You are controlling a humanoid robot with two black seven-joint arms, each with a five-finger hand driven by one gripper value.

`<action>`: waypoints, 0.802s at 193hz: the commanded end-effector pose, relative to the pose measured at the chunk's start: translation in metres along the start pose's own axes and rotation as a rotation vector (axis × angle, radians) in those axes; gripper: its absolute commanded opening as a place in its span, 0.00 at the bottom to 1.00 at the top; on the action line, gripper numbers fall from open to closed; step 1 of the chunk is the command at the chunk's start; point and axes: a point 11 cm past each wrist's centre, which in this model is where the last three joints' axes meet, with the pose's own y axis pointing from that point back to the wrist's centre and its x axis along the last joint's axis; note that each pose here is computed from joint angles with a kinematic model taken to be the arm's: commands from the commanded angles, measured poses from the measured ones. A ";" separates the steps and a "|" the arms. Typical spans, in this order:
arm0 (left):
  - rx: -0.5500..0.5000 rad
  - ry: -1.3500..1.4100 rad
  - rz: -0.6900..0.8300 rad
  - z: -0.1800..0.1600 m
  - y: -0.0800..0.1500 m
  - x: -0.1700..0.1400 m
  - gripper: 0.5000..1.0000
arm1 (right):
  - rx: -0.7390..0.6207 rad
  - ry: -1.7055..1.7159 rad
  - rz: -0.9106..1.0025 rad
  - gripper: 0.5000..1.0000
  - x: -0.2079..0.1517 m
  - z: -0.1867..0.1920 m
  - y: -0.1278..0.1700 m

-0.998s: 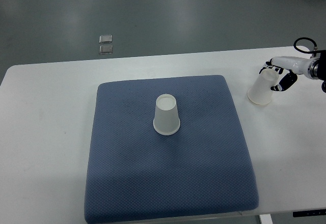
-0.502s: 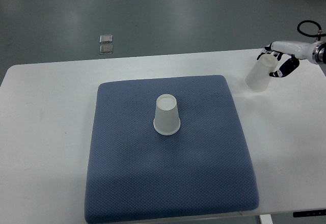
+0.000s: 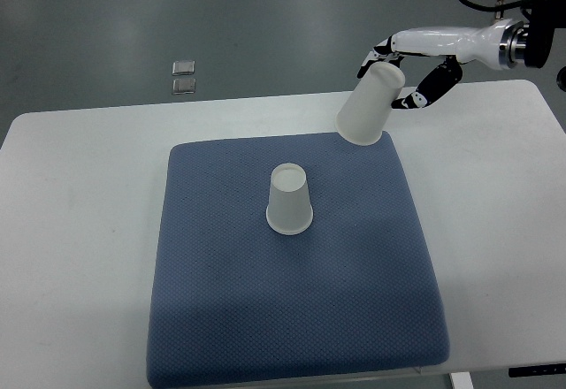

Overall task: Stack paper cups
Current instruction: 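Lift the cup with the right hand and carry it over the inverted cup, then lower the held cup onto the inverted cup on the pad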

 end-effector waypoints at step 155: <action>0.000 0.000 0.000 0.000 0.000 0.000 1.00 | 0.127 0.140 -0.197 0.33 -0.011 -0.076 -0.058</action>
